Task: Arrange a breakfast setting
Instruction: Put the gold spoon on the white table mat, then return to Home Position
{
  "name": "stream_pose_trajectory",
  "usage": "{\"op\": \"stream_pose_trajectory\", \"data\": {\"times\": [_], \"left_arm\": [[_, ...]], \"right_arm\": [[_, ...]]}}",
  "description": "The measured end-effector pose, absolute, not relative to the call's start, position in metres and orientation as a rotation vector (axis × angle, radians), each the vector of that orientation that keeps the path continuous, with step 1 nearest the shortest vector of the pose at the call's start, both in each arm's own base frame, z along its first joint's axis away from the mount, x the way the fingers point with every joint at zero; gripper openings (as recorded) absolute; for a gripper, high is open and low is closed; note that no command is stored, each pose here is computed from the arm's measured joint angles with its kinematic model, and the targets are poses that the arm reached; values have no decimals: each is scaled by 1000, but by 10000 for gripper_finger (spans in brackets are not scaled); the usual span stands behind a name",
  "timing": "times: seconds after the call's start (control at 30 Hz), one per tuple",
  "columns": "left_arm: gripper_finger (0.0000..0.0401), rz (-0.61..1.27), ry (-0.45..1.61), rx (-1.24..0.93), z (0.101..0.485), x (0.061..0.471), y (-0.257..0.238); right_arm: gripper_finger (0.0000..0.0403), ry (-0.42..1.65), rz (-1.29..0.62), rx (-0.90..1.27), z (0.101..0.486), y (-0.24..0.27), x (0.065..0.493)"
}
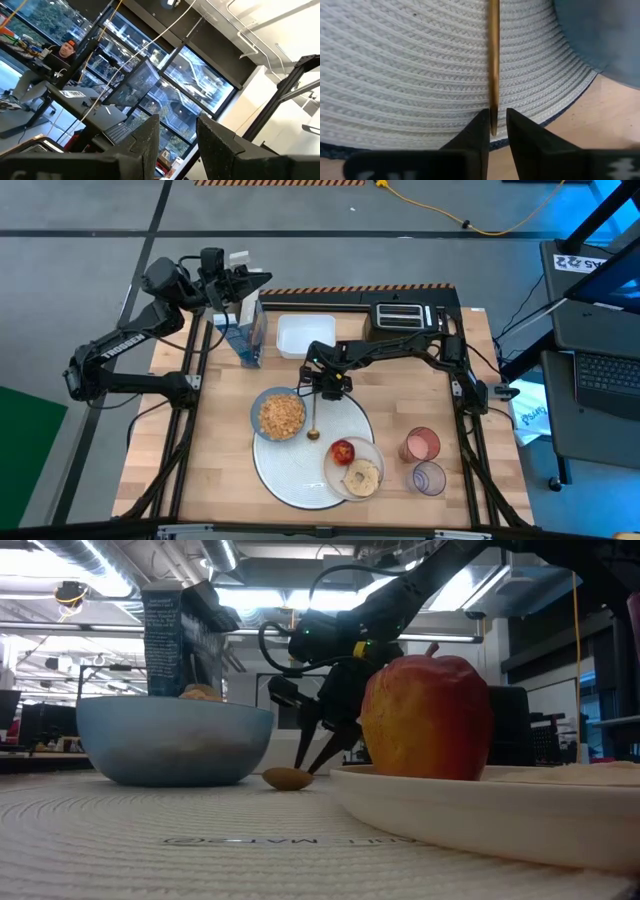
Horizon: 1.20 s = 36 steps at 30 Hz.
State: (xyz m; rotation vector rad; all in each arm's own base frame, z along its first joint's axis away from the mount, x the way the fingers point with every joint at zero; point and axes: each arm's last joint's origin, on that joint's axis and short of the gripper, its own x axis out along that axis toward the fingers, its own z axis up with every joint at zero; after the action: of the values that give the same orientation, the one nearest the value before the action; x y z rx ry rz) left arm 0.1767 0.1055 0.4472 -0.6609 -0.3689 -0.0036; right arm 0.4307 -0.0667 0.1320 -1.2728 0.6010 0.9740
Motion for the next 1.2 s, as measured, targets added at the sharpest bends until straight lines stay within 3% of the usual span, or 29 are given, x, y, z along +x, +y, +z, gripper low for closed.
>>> {"op": "stream_pose_trajectory", "data": {"times": [0.23,0.6,0.73,0.97,1.1,1.2], "left_arm": [[119,-16,-362,-659,447,177,105],[119,-27,-378,-646,449,176,105],[119,-25,-420,-640,453,174,104],[119,-27,-532,-566,462,169,103],[119,8,-548,-468,464,165,104],[119,55,-564,-401,465,163,106]], "right_arm": [[79,636,958,-1252,137,-67,429],[78,753,974,-1193,183,-69,433],[78,798,952,-1134,213,-70,437],[78,738,722,-1036,294,-72,450],[78,694,508,-786,336,-79,452],[78,610,472,-604,358,-85,449]]}}
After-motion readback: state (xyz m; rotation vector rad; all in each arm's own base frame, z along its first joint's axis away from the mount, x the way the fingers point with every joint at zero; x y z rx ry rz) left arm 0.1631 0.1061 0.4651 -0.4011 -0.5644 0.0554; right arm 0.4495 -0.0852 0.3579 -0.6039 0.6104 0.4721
